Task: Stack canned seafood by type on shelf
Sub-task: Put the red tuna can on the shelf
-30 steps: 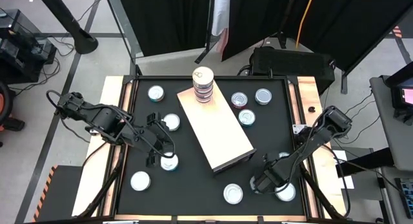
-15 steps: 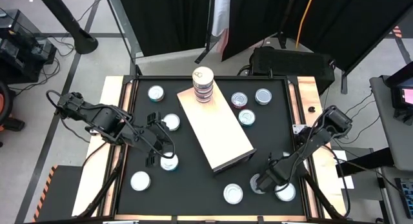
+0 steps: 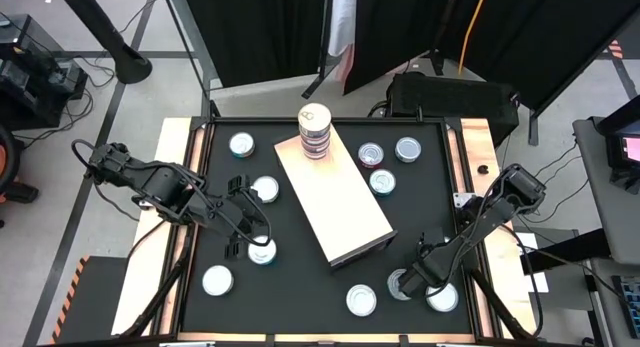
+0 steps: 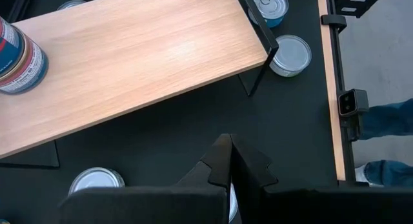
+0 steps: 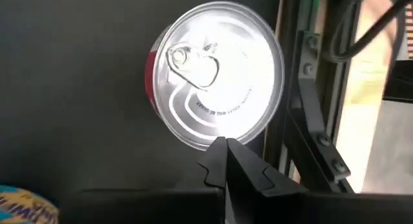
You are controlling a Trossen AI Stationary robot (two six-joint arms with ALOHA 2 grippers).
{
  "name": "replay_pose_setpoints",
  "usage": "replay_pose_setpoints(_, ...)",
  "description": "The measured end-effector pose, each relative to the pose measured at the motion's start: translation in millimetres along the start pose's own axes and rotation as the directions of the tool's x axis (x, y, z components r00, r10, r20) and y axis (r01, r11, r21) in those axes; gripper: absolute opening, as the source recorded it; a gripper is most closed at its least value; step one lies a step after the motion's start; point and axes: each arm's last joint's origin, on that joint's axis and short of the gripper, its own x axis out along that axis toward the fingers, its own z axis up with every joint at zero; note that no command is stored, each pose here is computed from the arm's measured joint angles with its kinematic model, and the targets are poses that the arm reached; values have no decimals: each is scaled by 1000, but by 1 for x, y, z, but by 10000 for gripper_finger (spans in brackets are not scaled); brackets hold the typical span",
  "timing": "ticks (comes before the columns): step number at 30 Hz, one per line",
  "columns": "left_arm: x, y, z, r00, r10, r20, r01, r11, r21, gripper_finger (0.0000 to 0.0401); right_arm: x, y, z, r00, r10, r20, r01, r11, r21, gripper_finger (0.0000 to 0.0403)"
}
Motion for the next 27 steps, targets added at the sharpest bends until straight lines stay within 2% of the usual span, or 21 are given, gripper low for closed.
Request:
replay_pose_setpoints(6, 0, 0, 0, 1000, -1, 1, 1, 1000, -1, 10, 15, 6, -2, 996, 58, -60, -58, 998, 11, 0)
replay_pose_setpoints(15, 0, -2, -1, 1000, -26, -11, 26, 999, -24, 10, 15, 16, -13, 978, 176, -112, -176, 984, 9, 0)
replay_pose_setpoints(24, 0, -1, -1, 1000, -25, -12, 25, 1000, -15, 10, 11, 13, -17, 979, 175, -108, -176, 984, 3, 0)
replay_pose_setpoints(27, 0, -1, -1, 1000, -25, -13, 24, 1000, -15, 10, 0, 12, -18, 979, 176, -100, -177, 984, 2, 0)
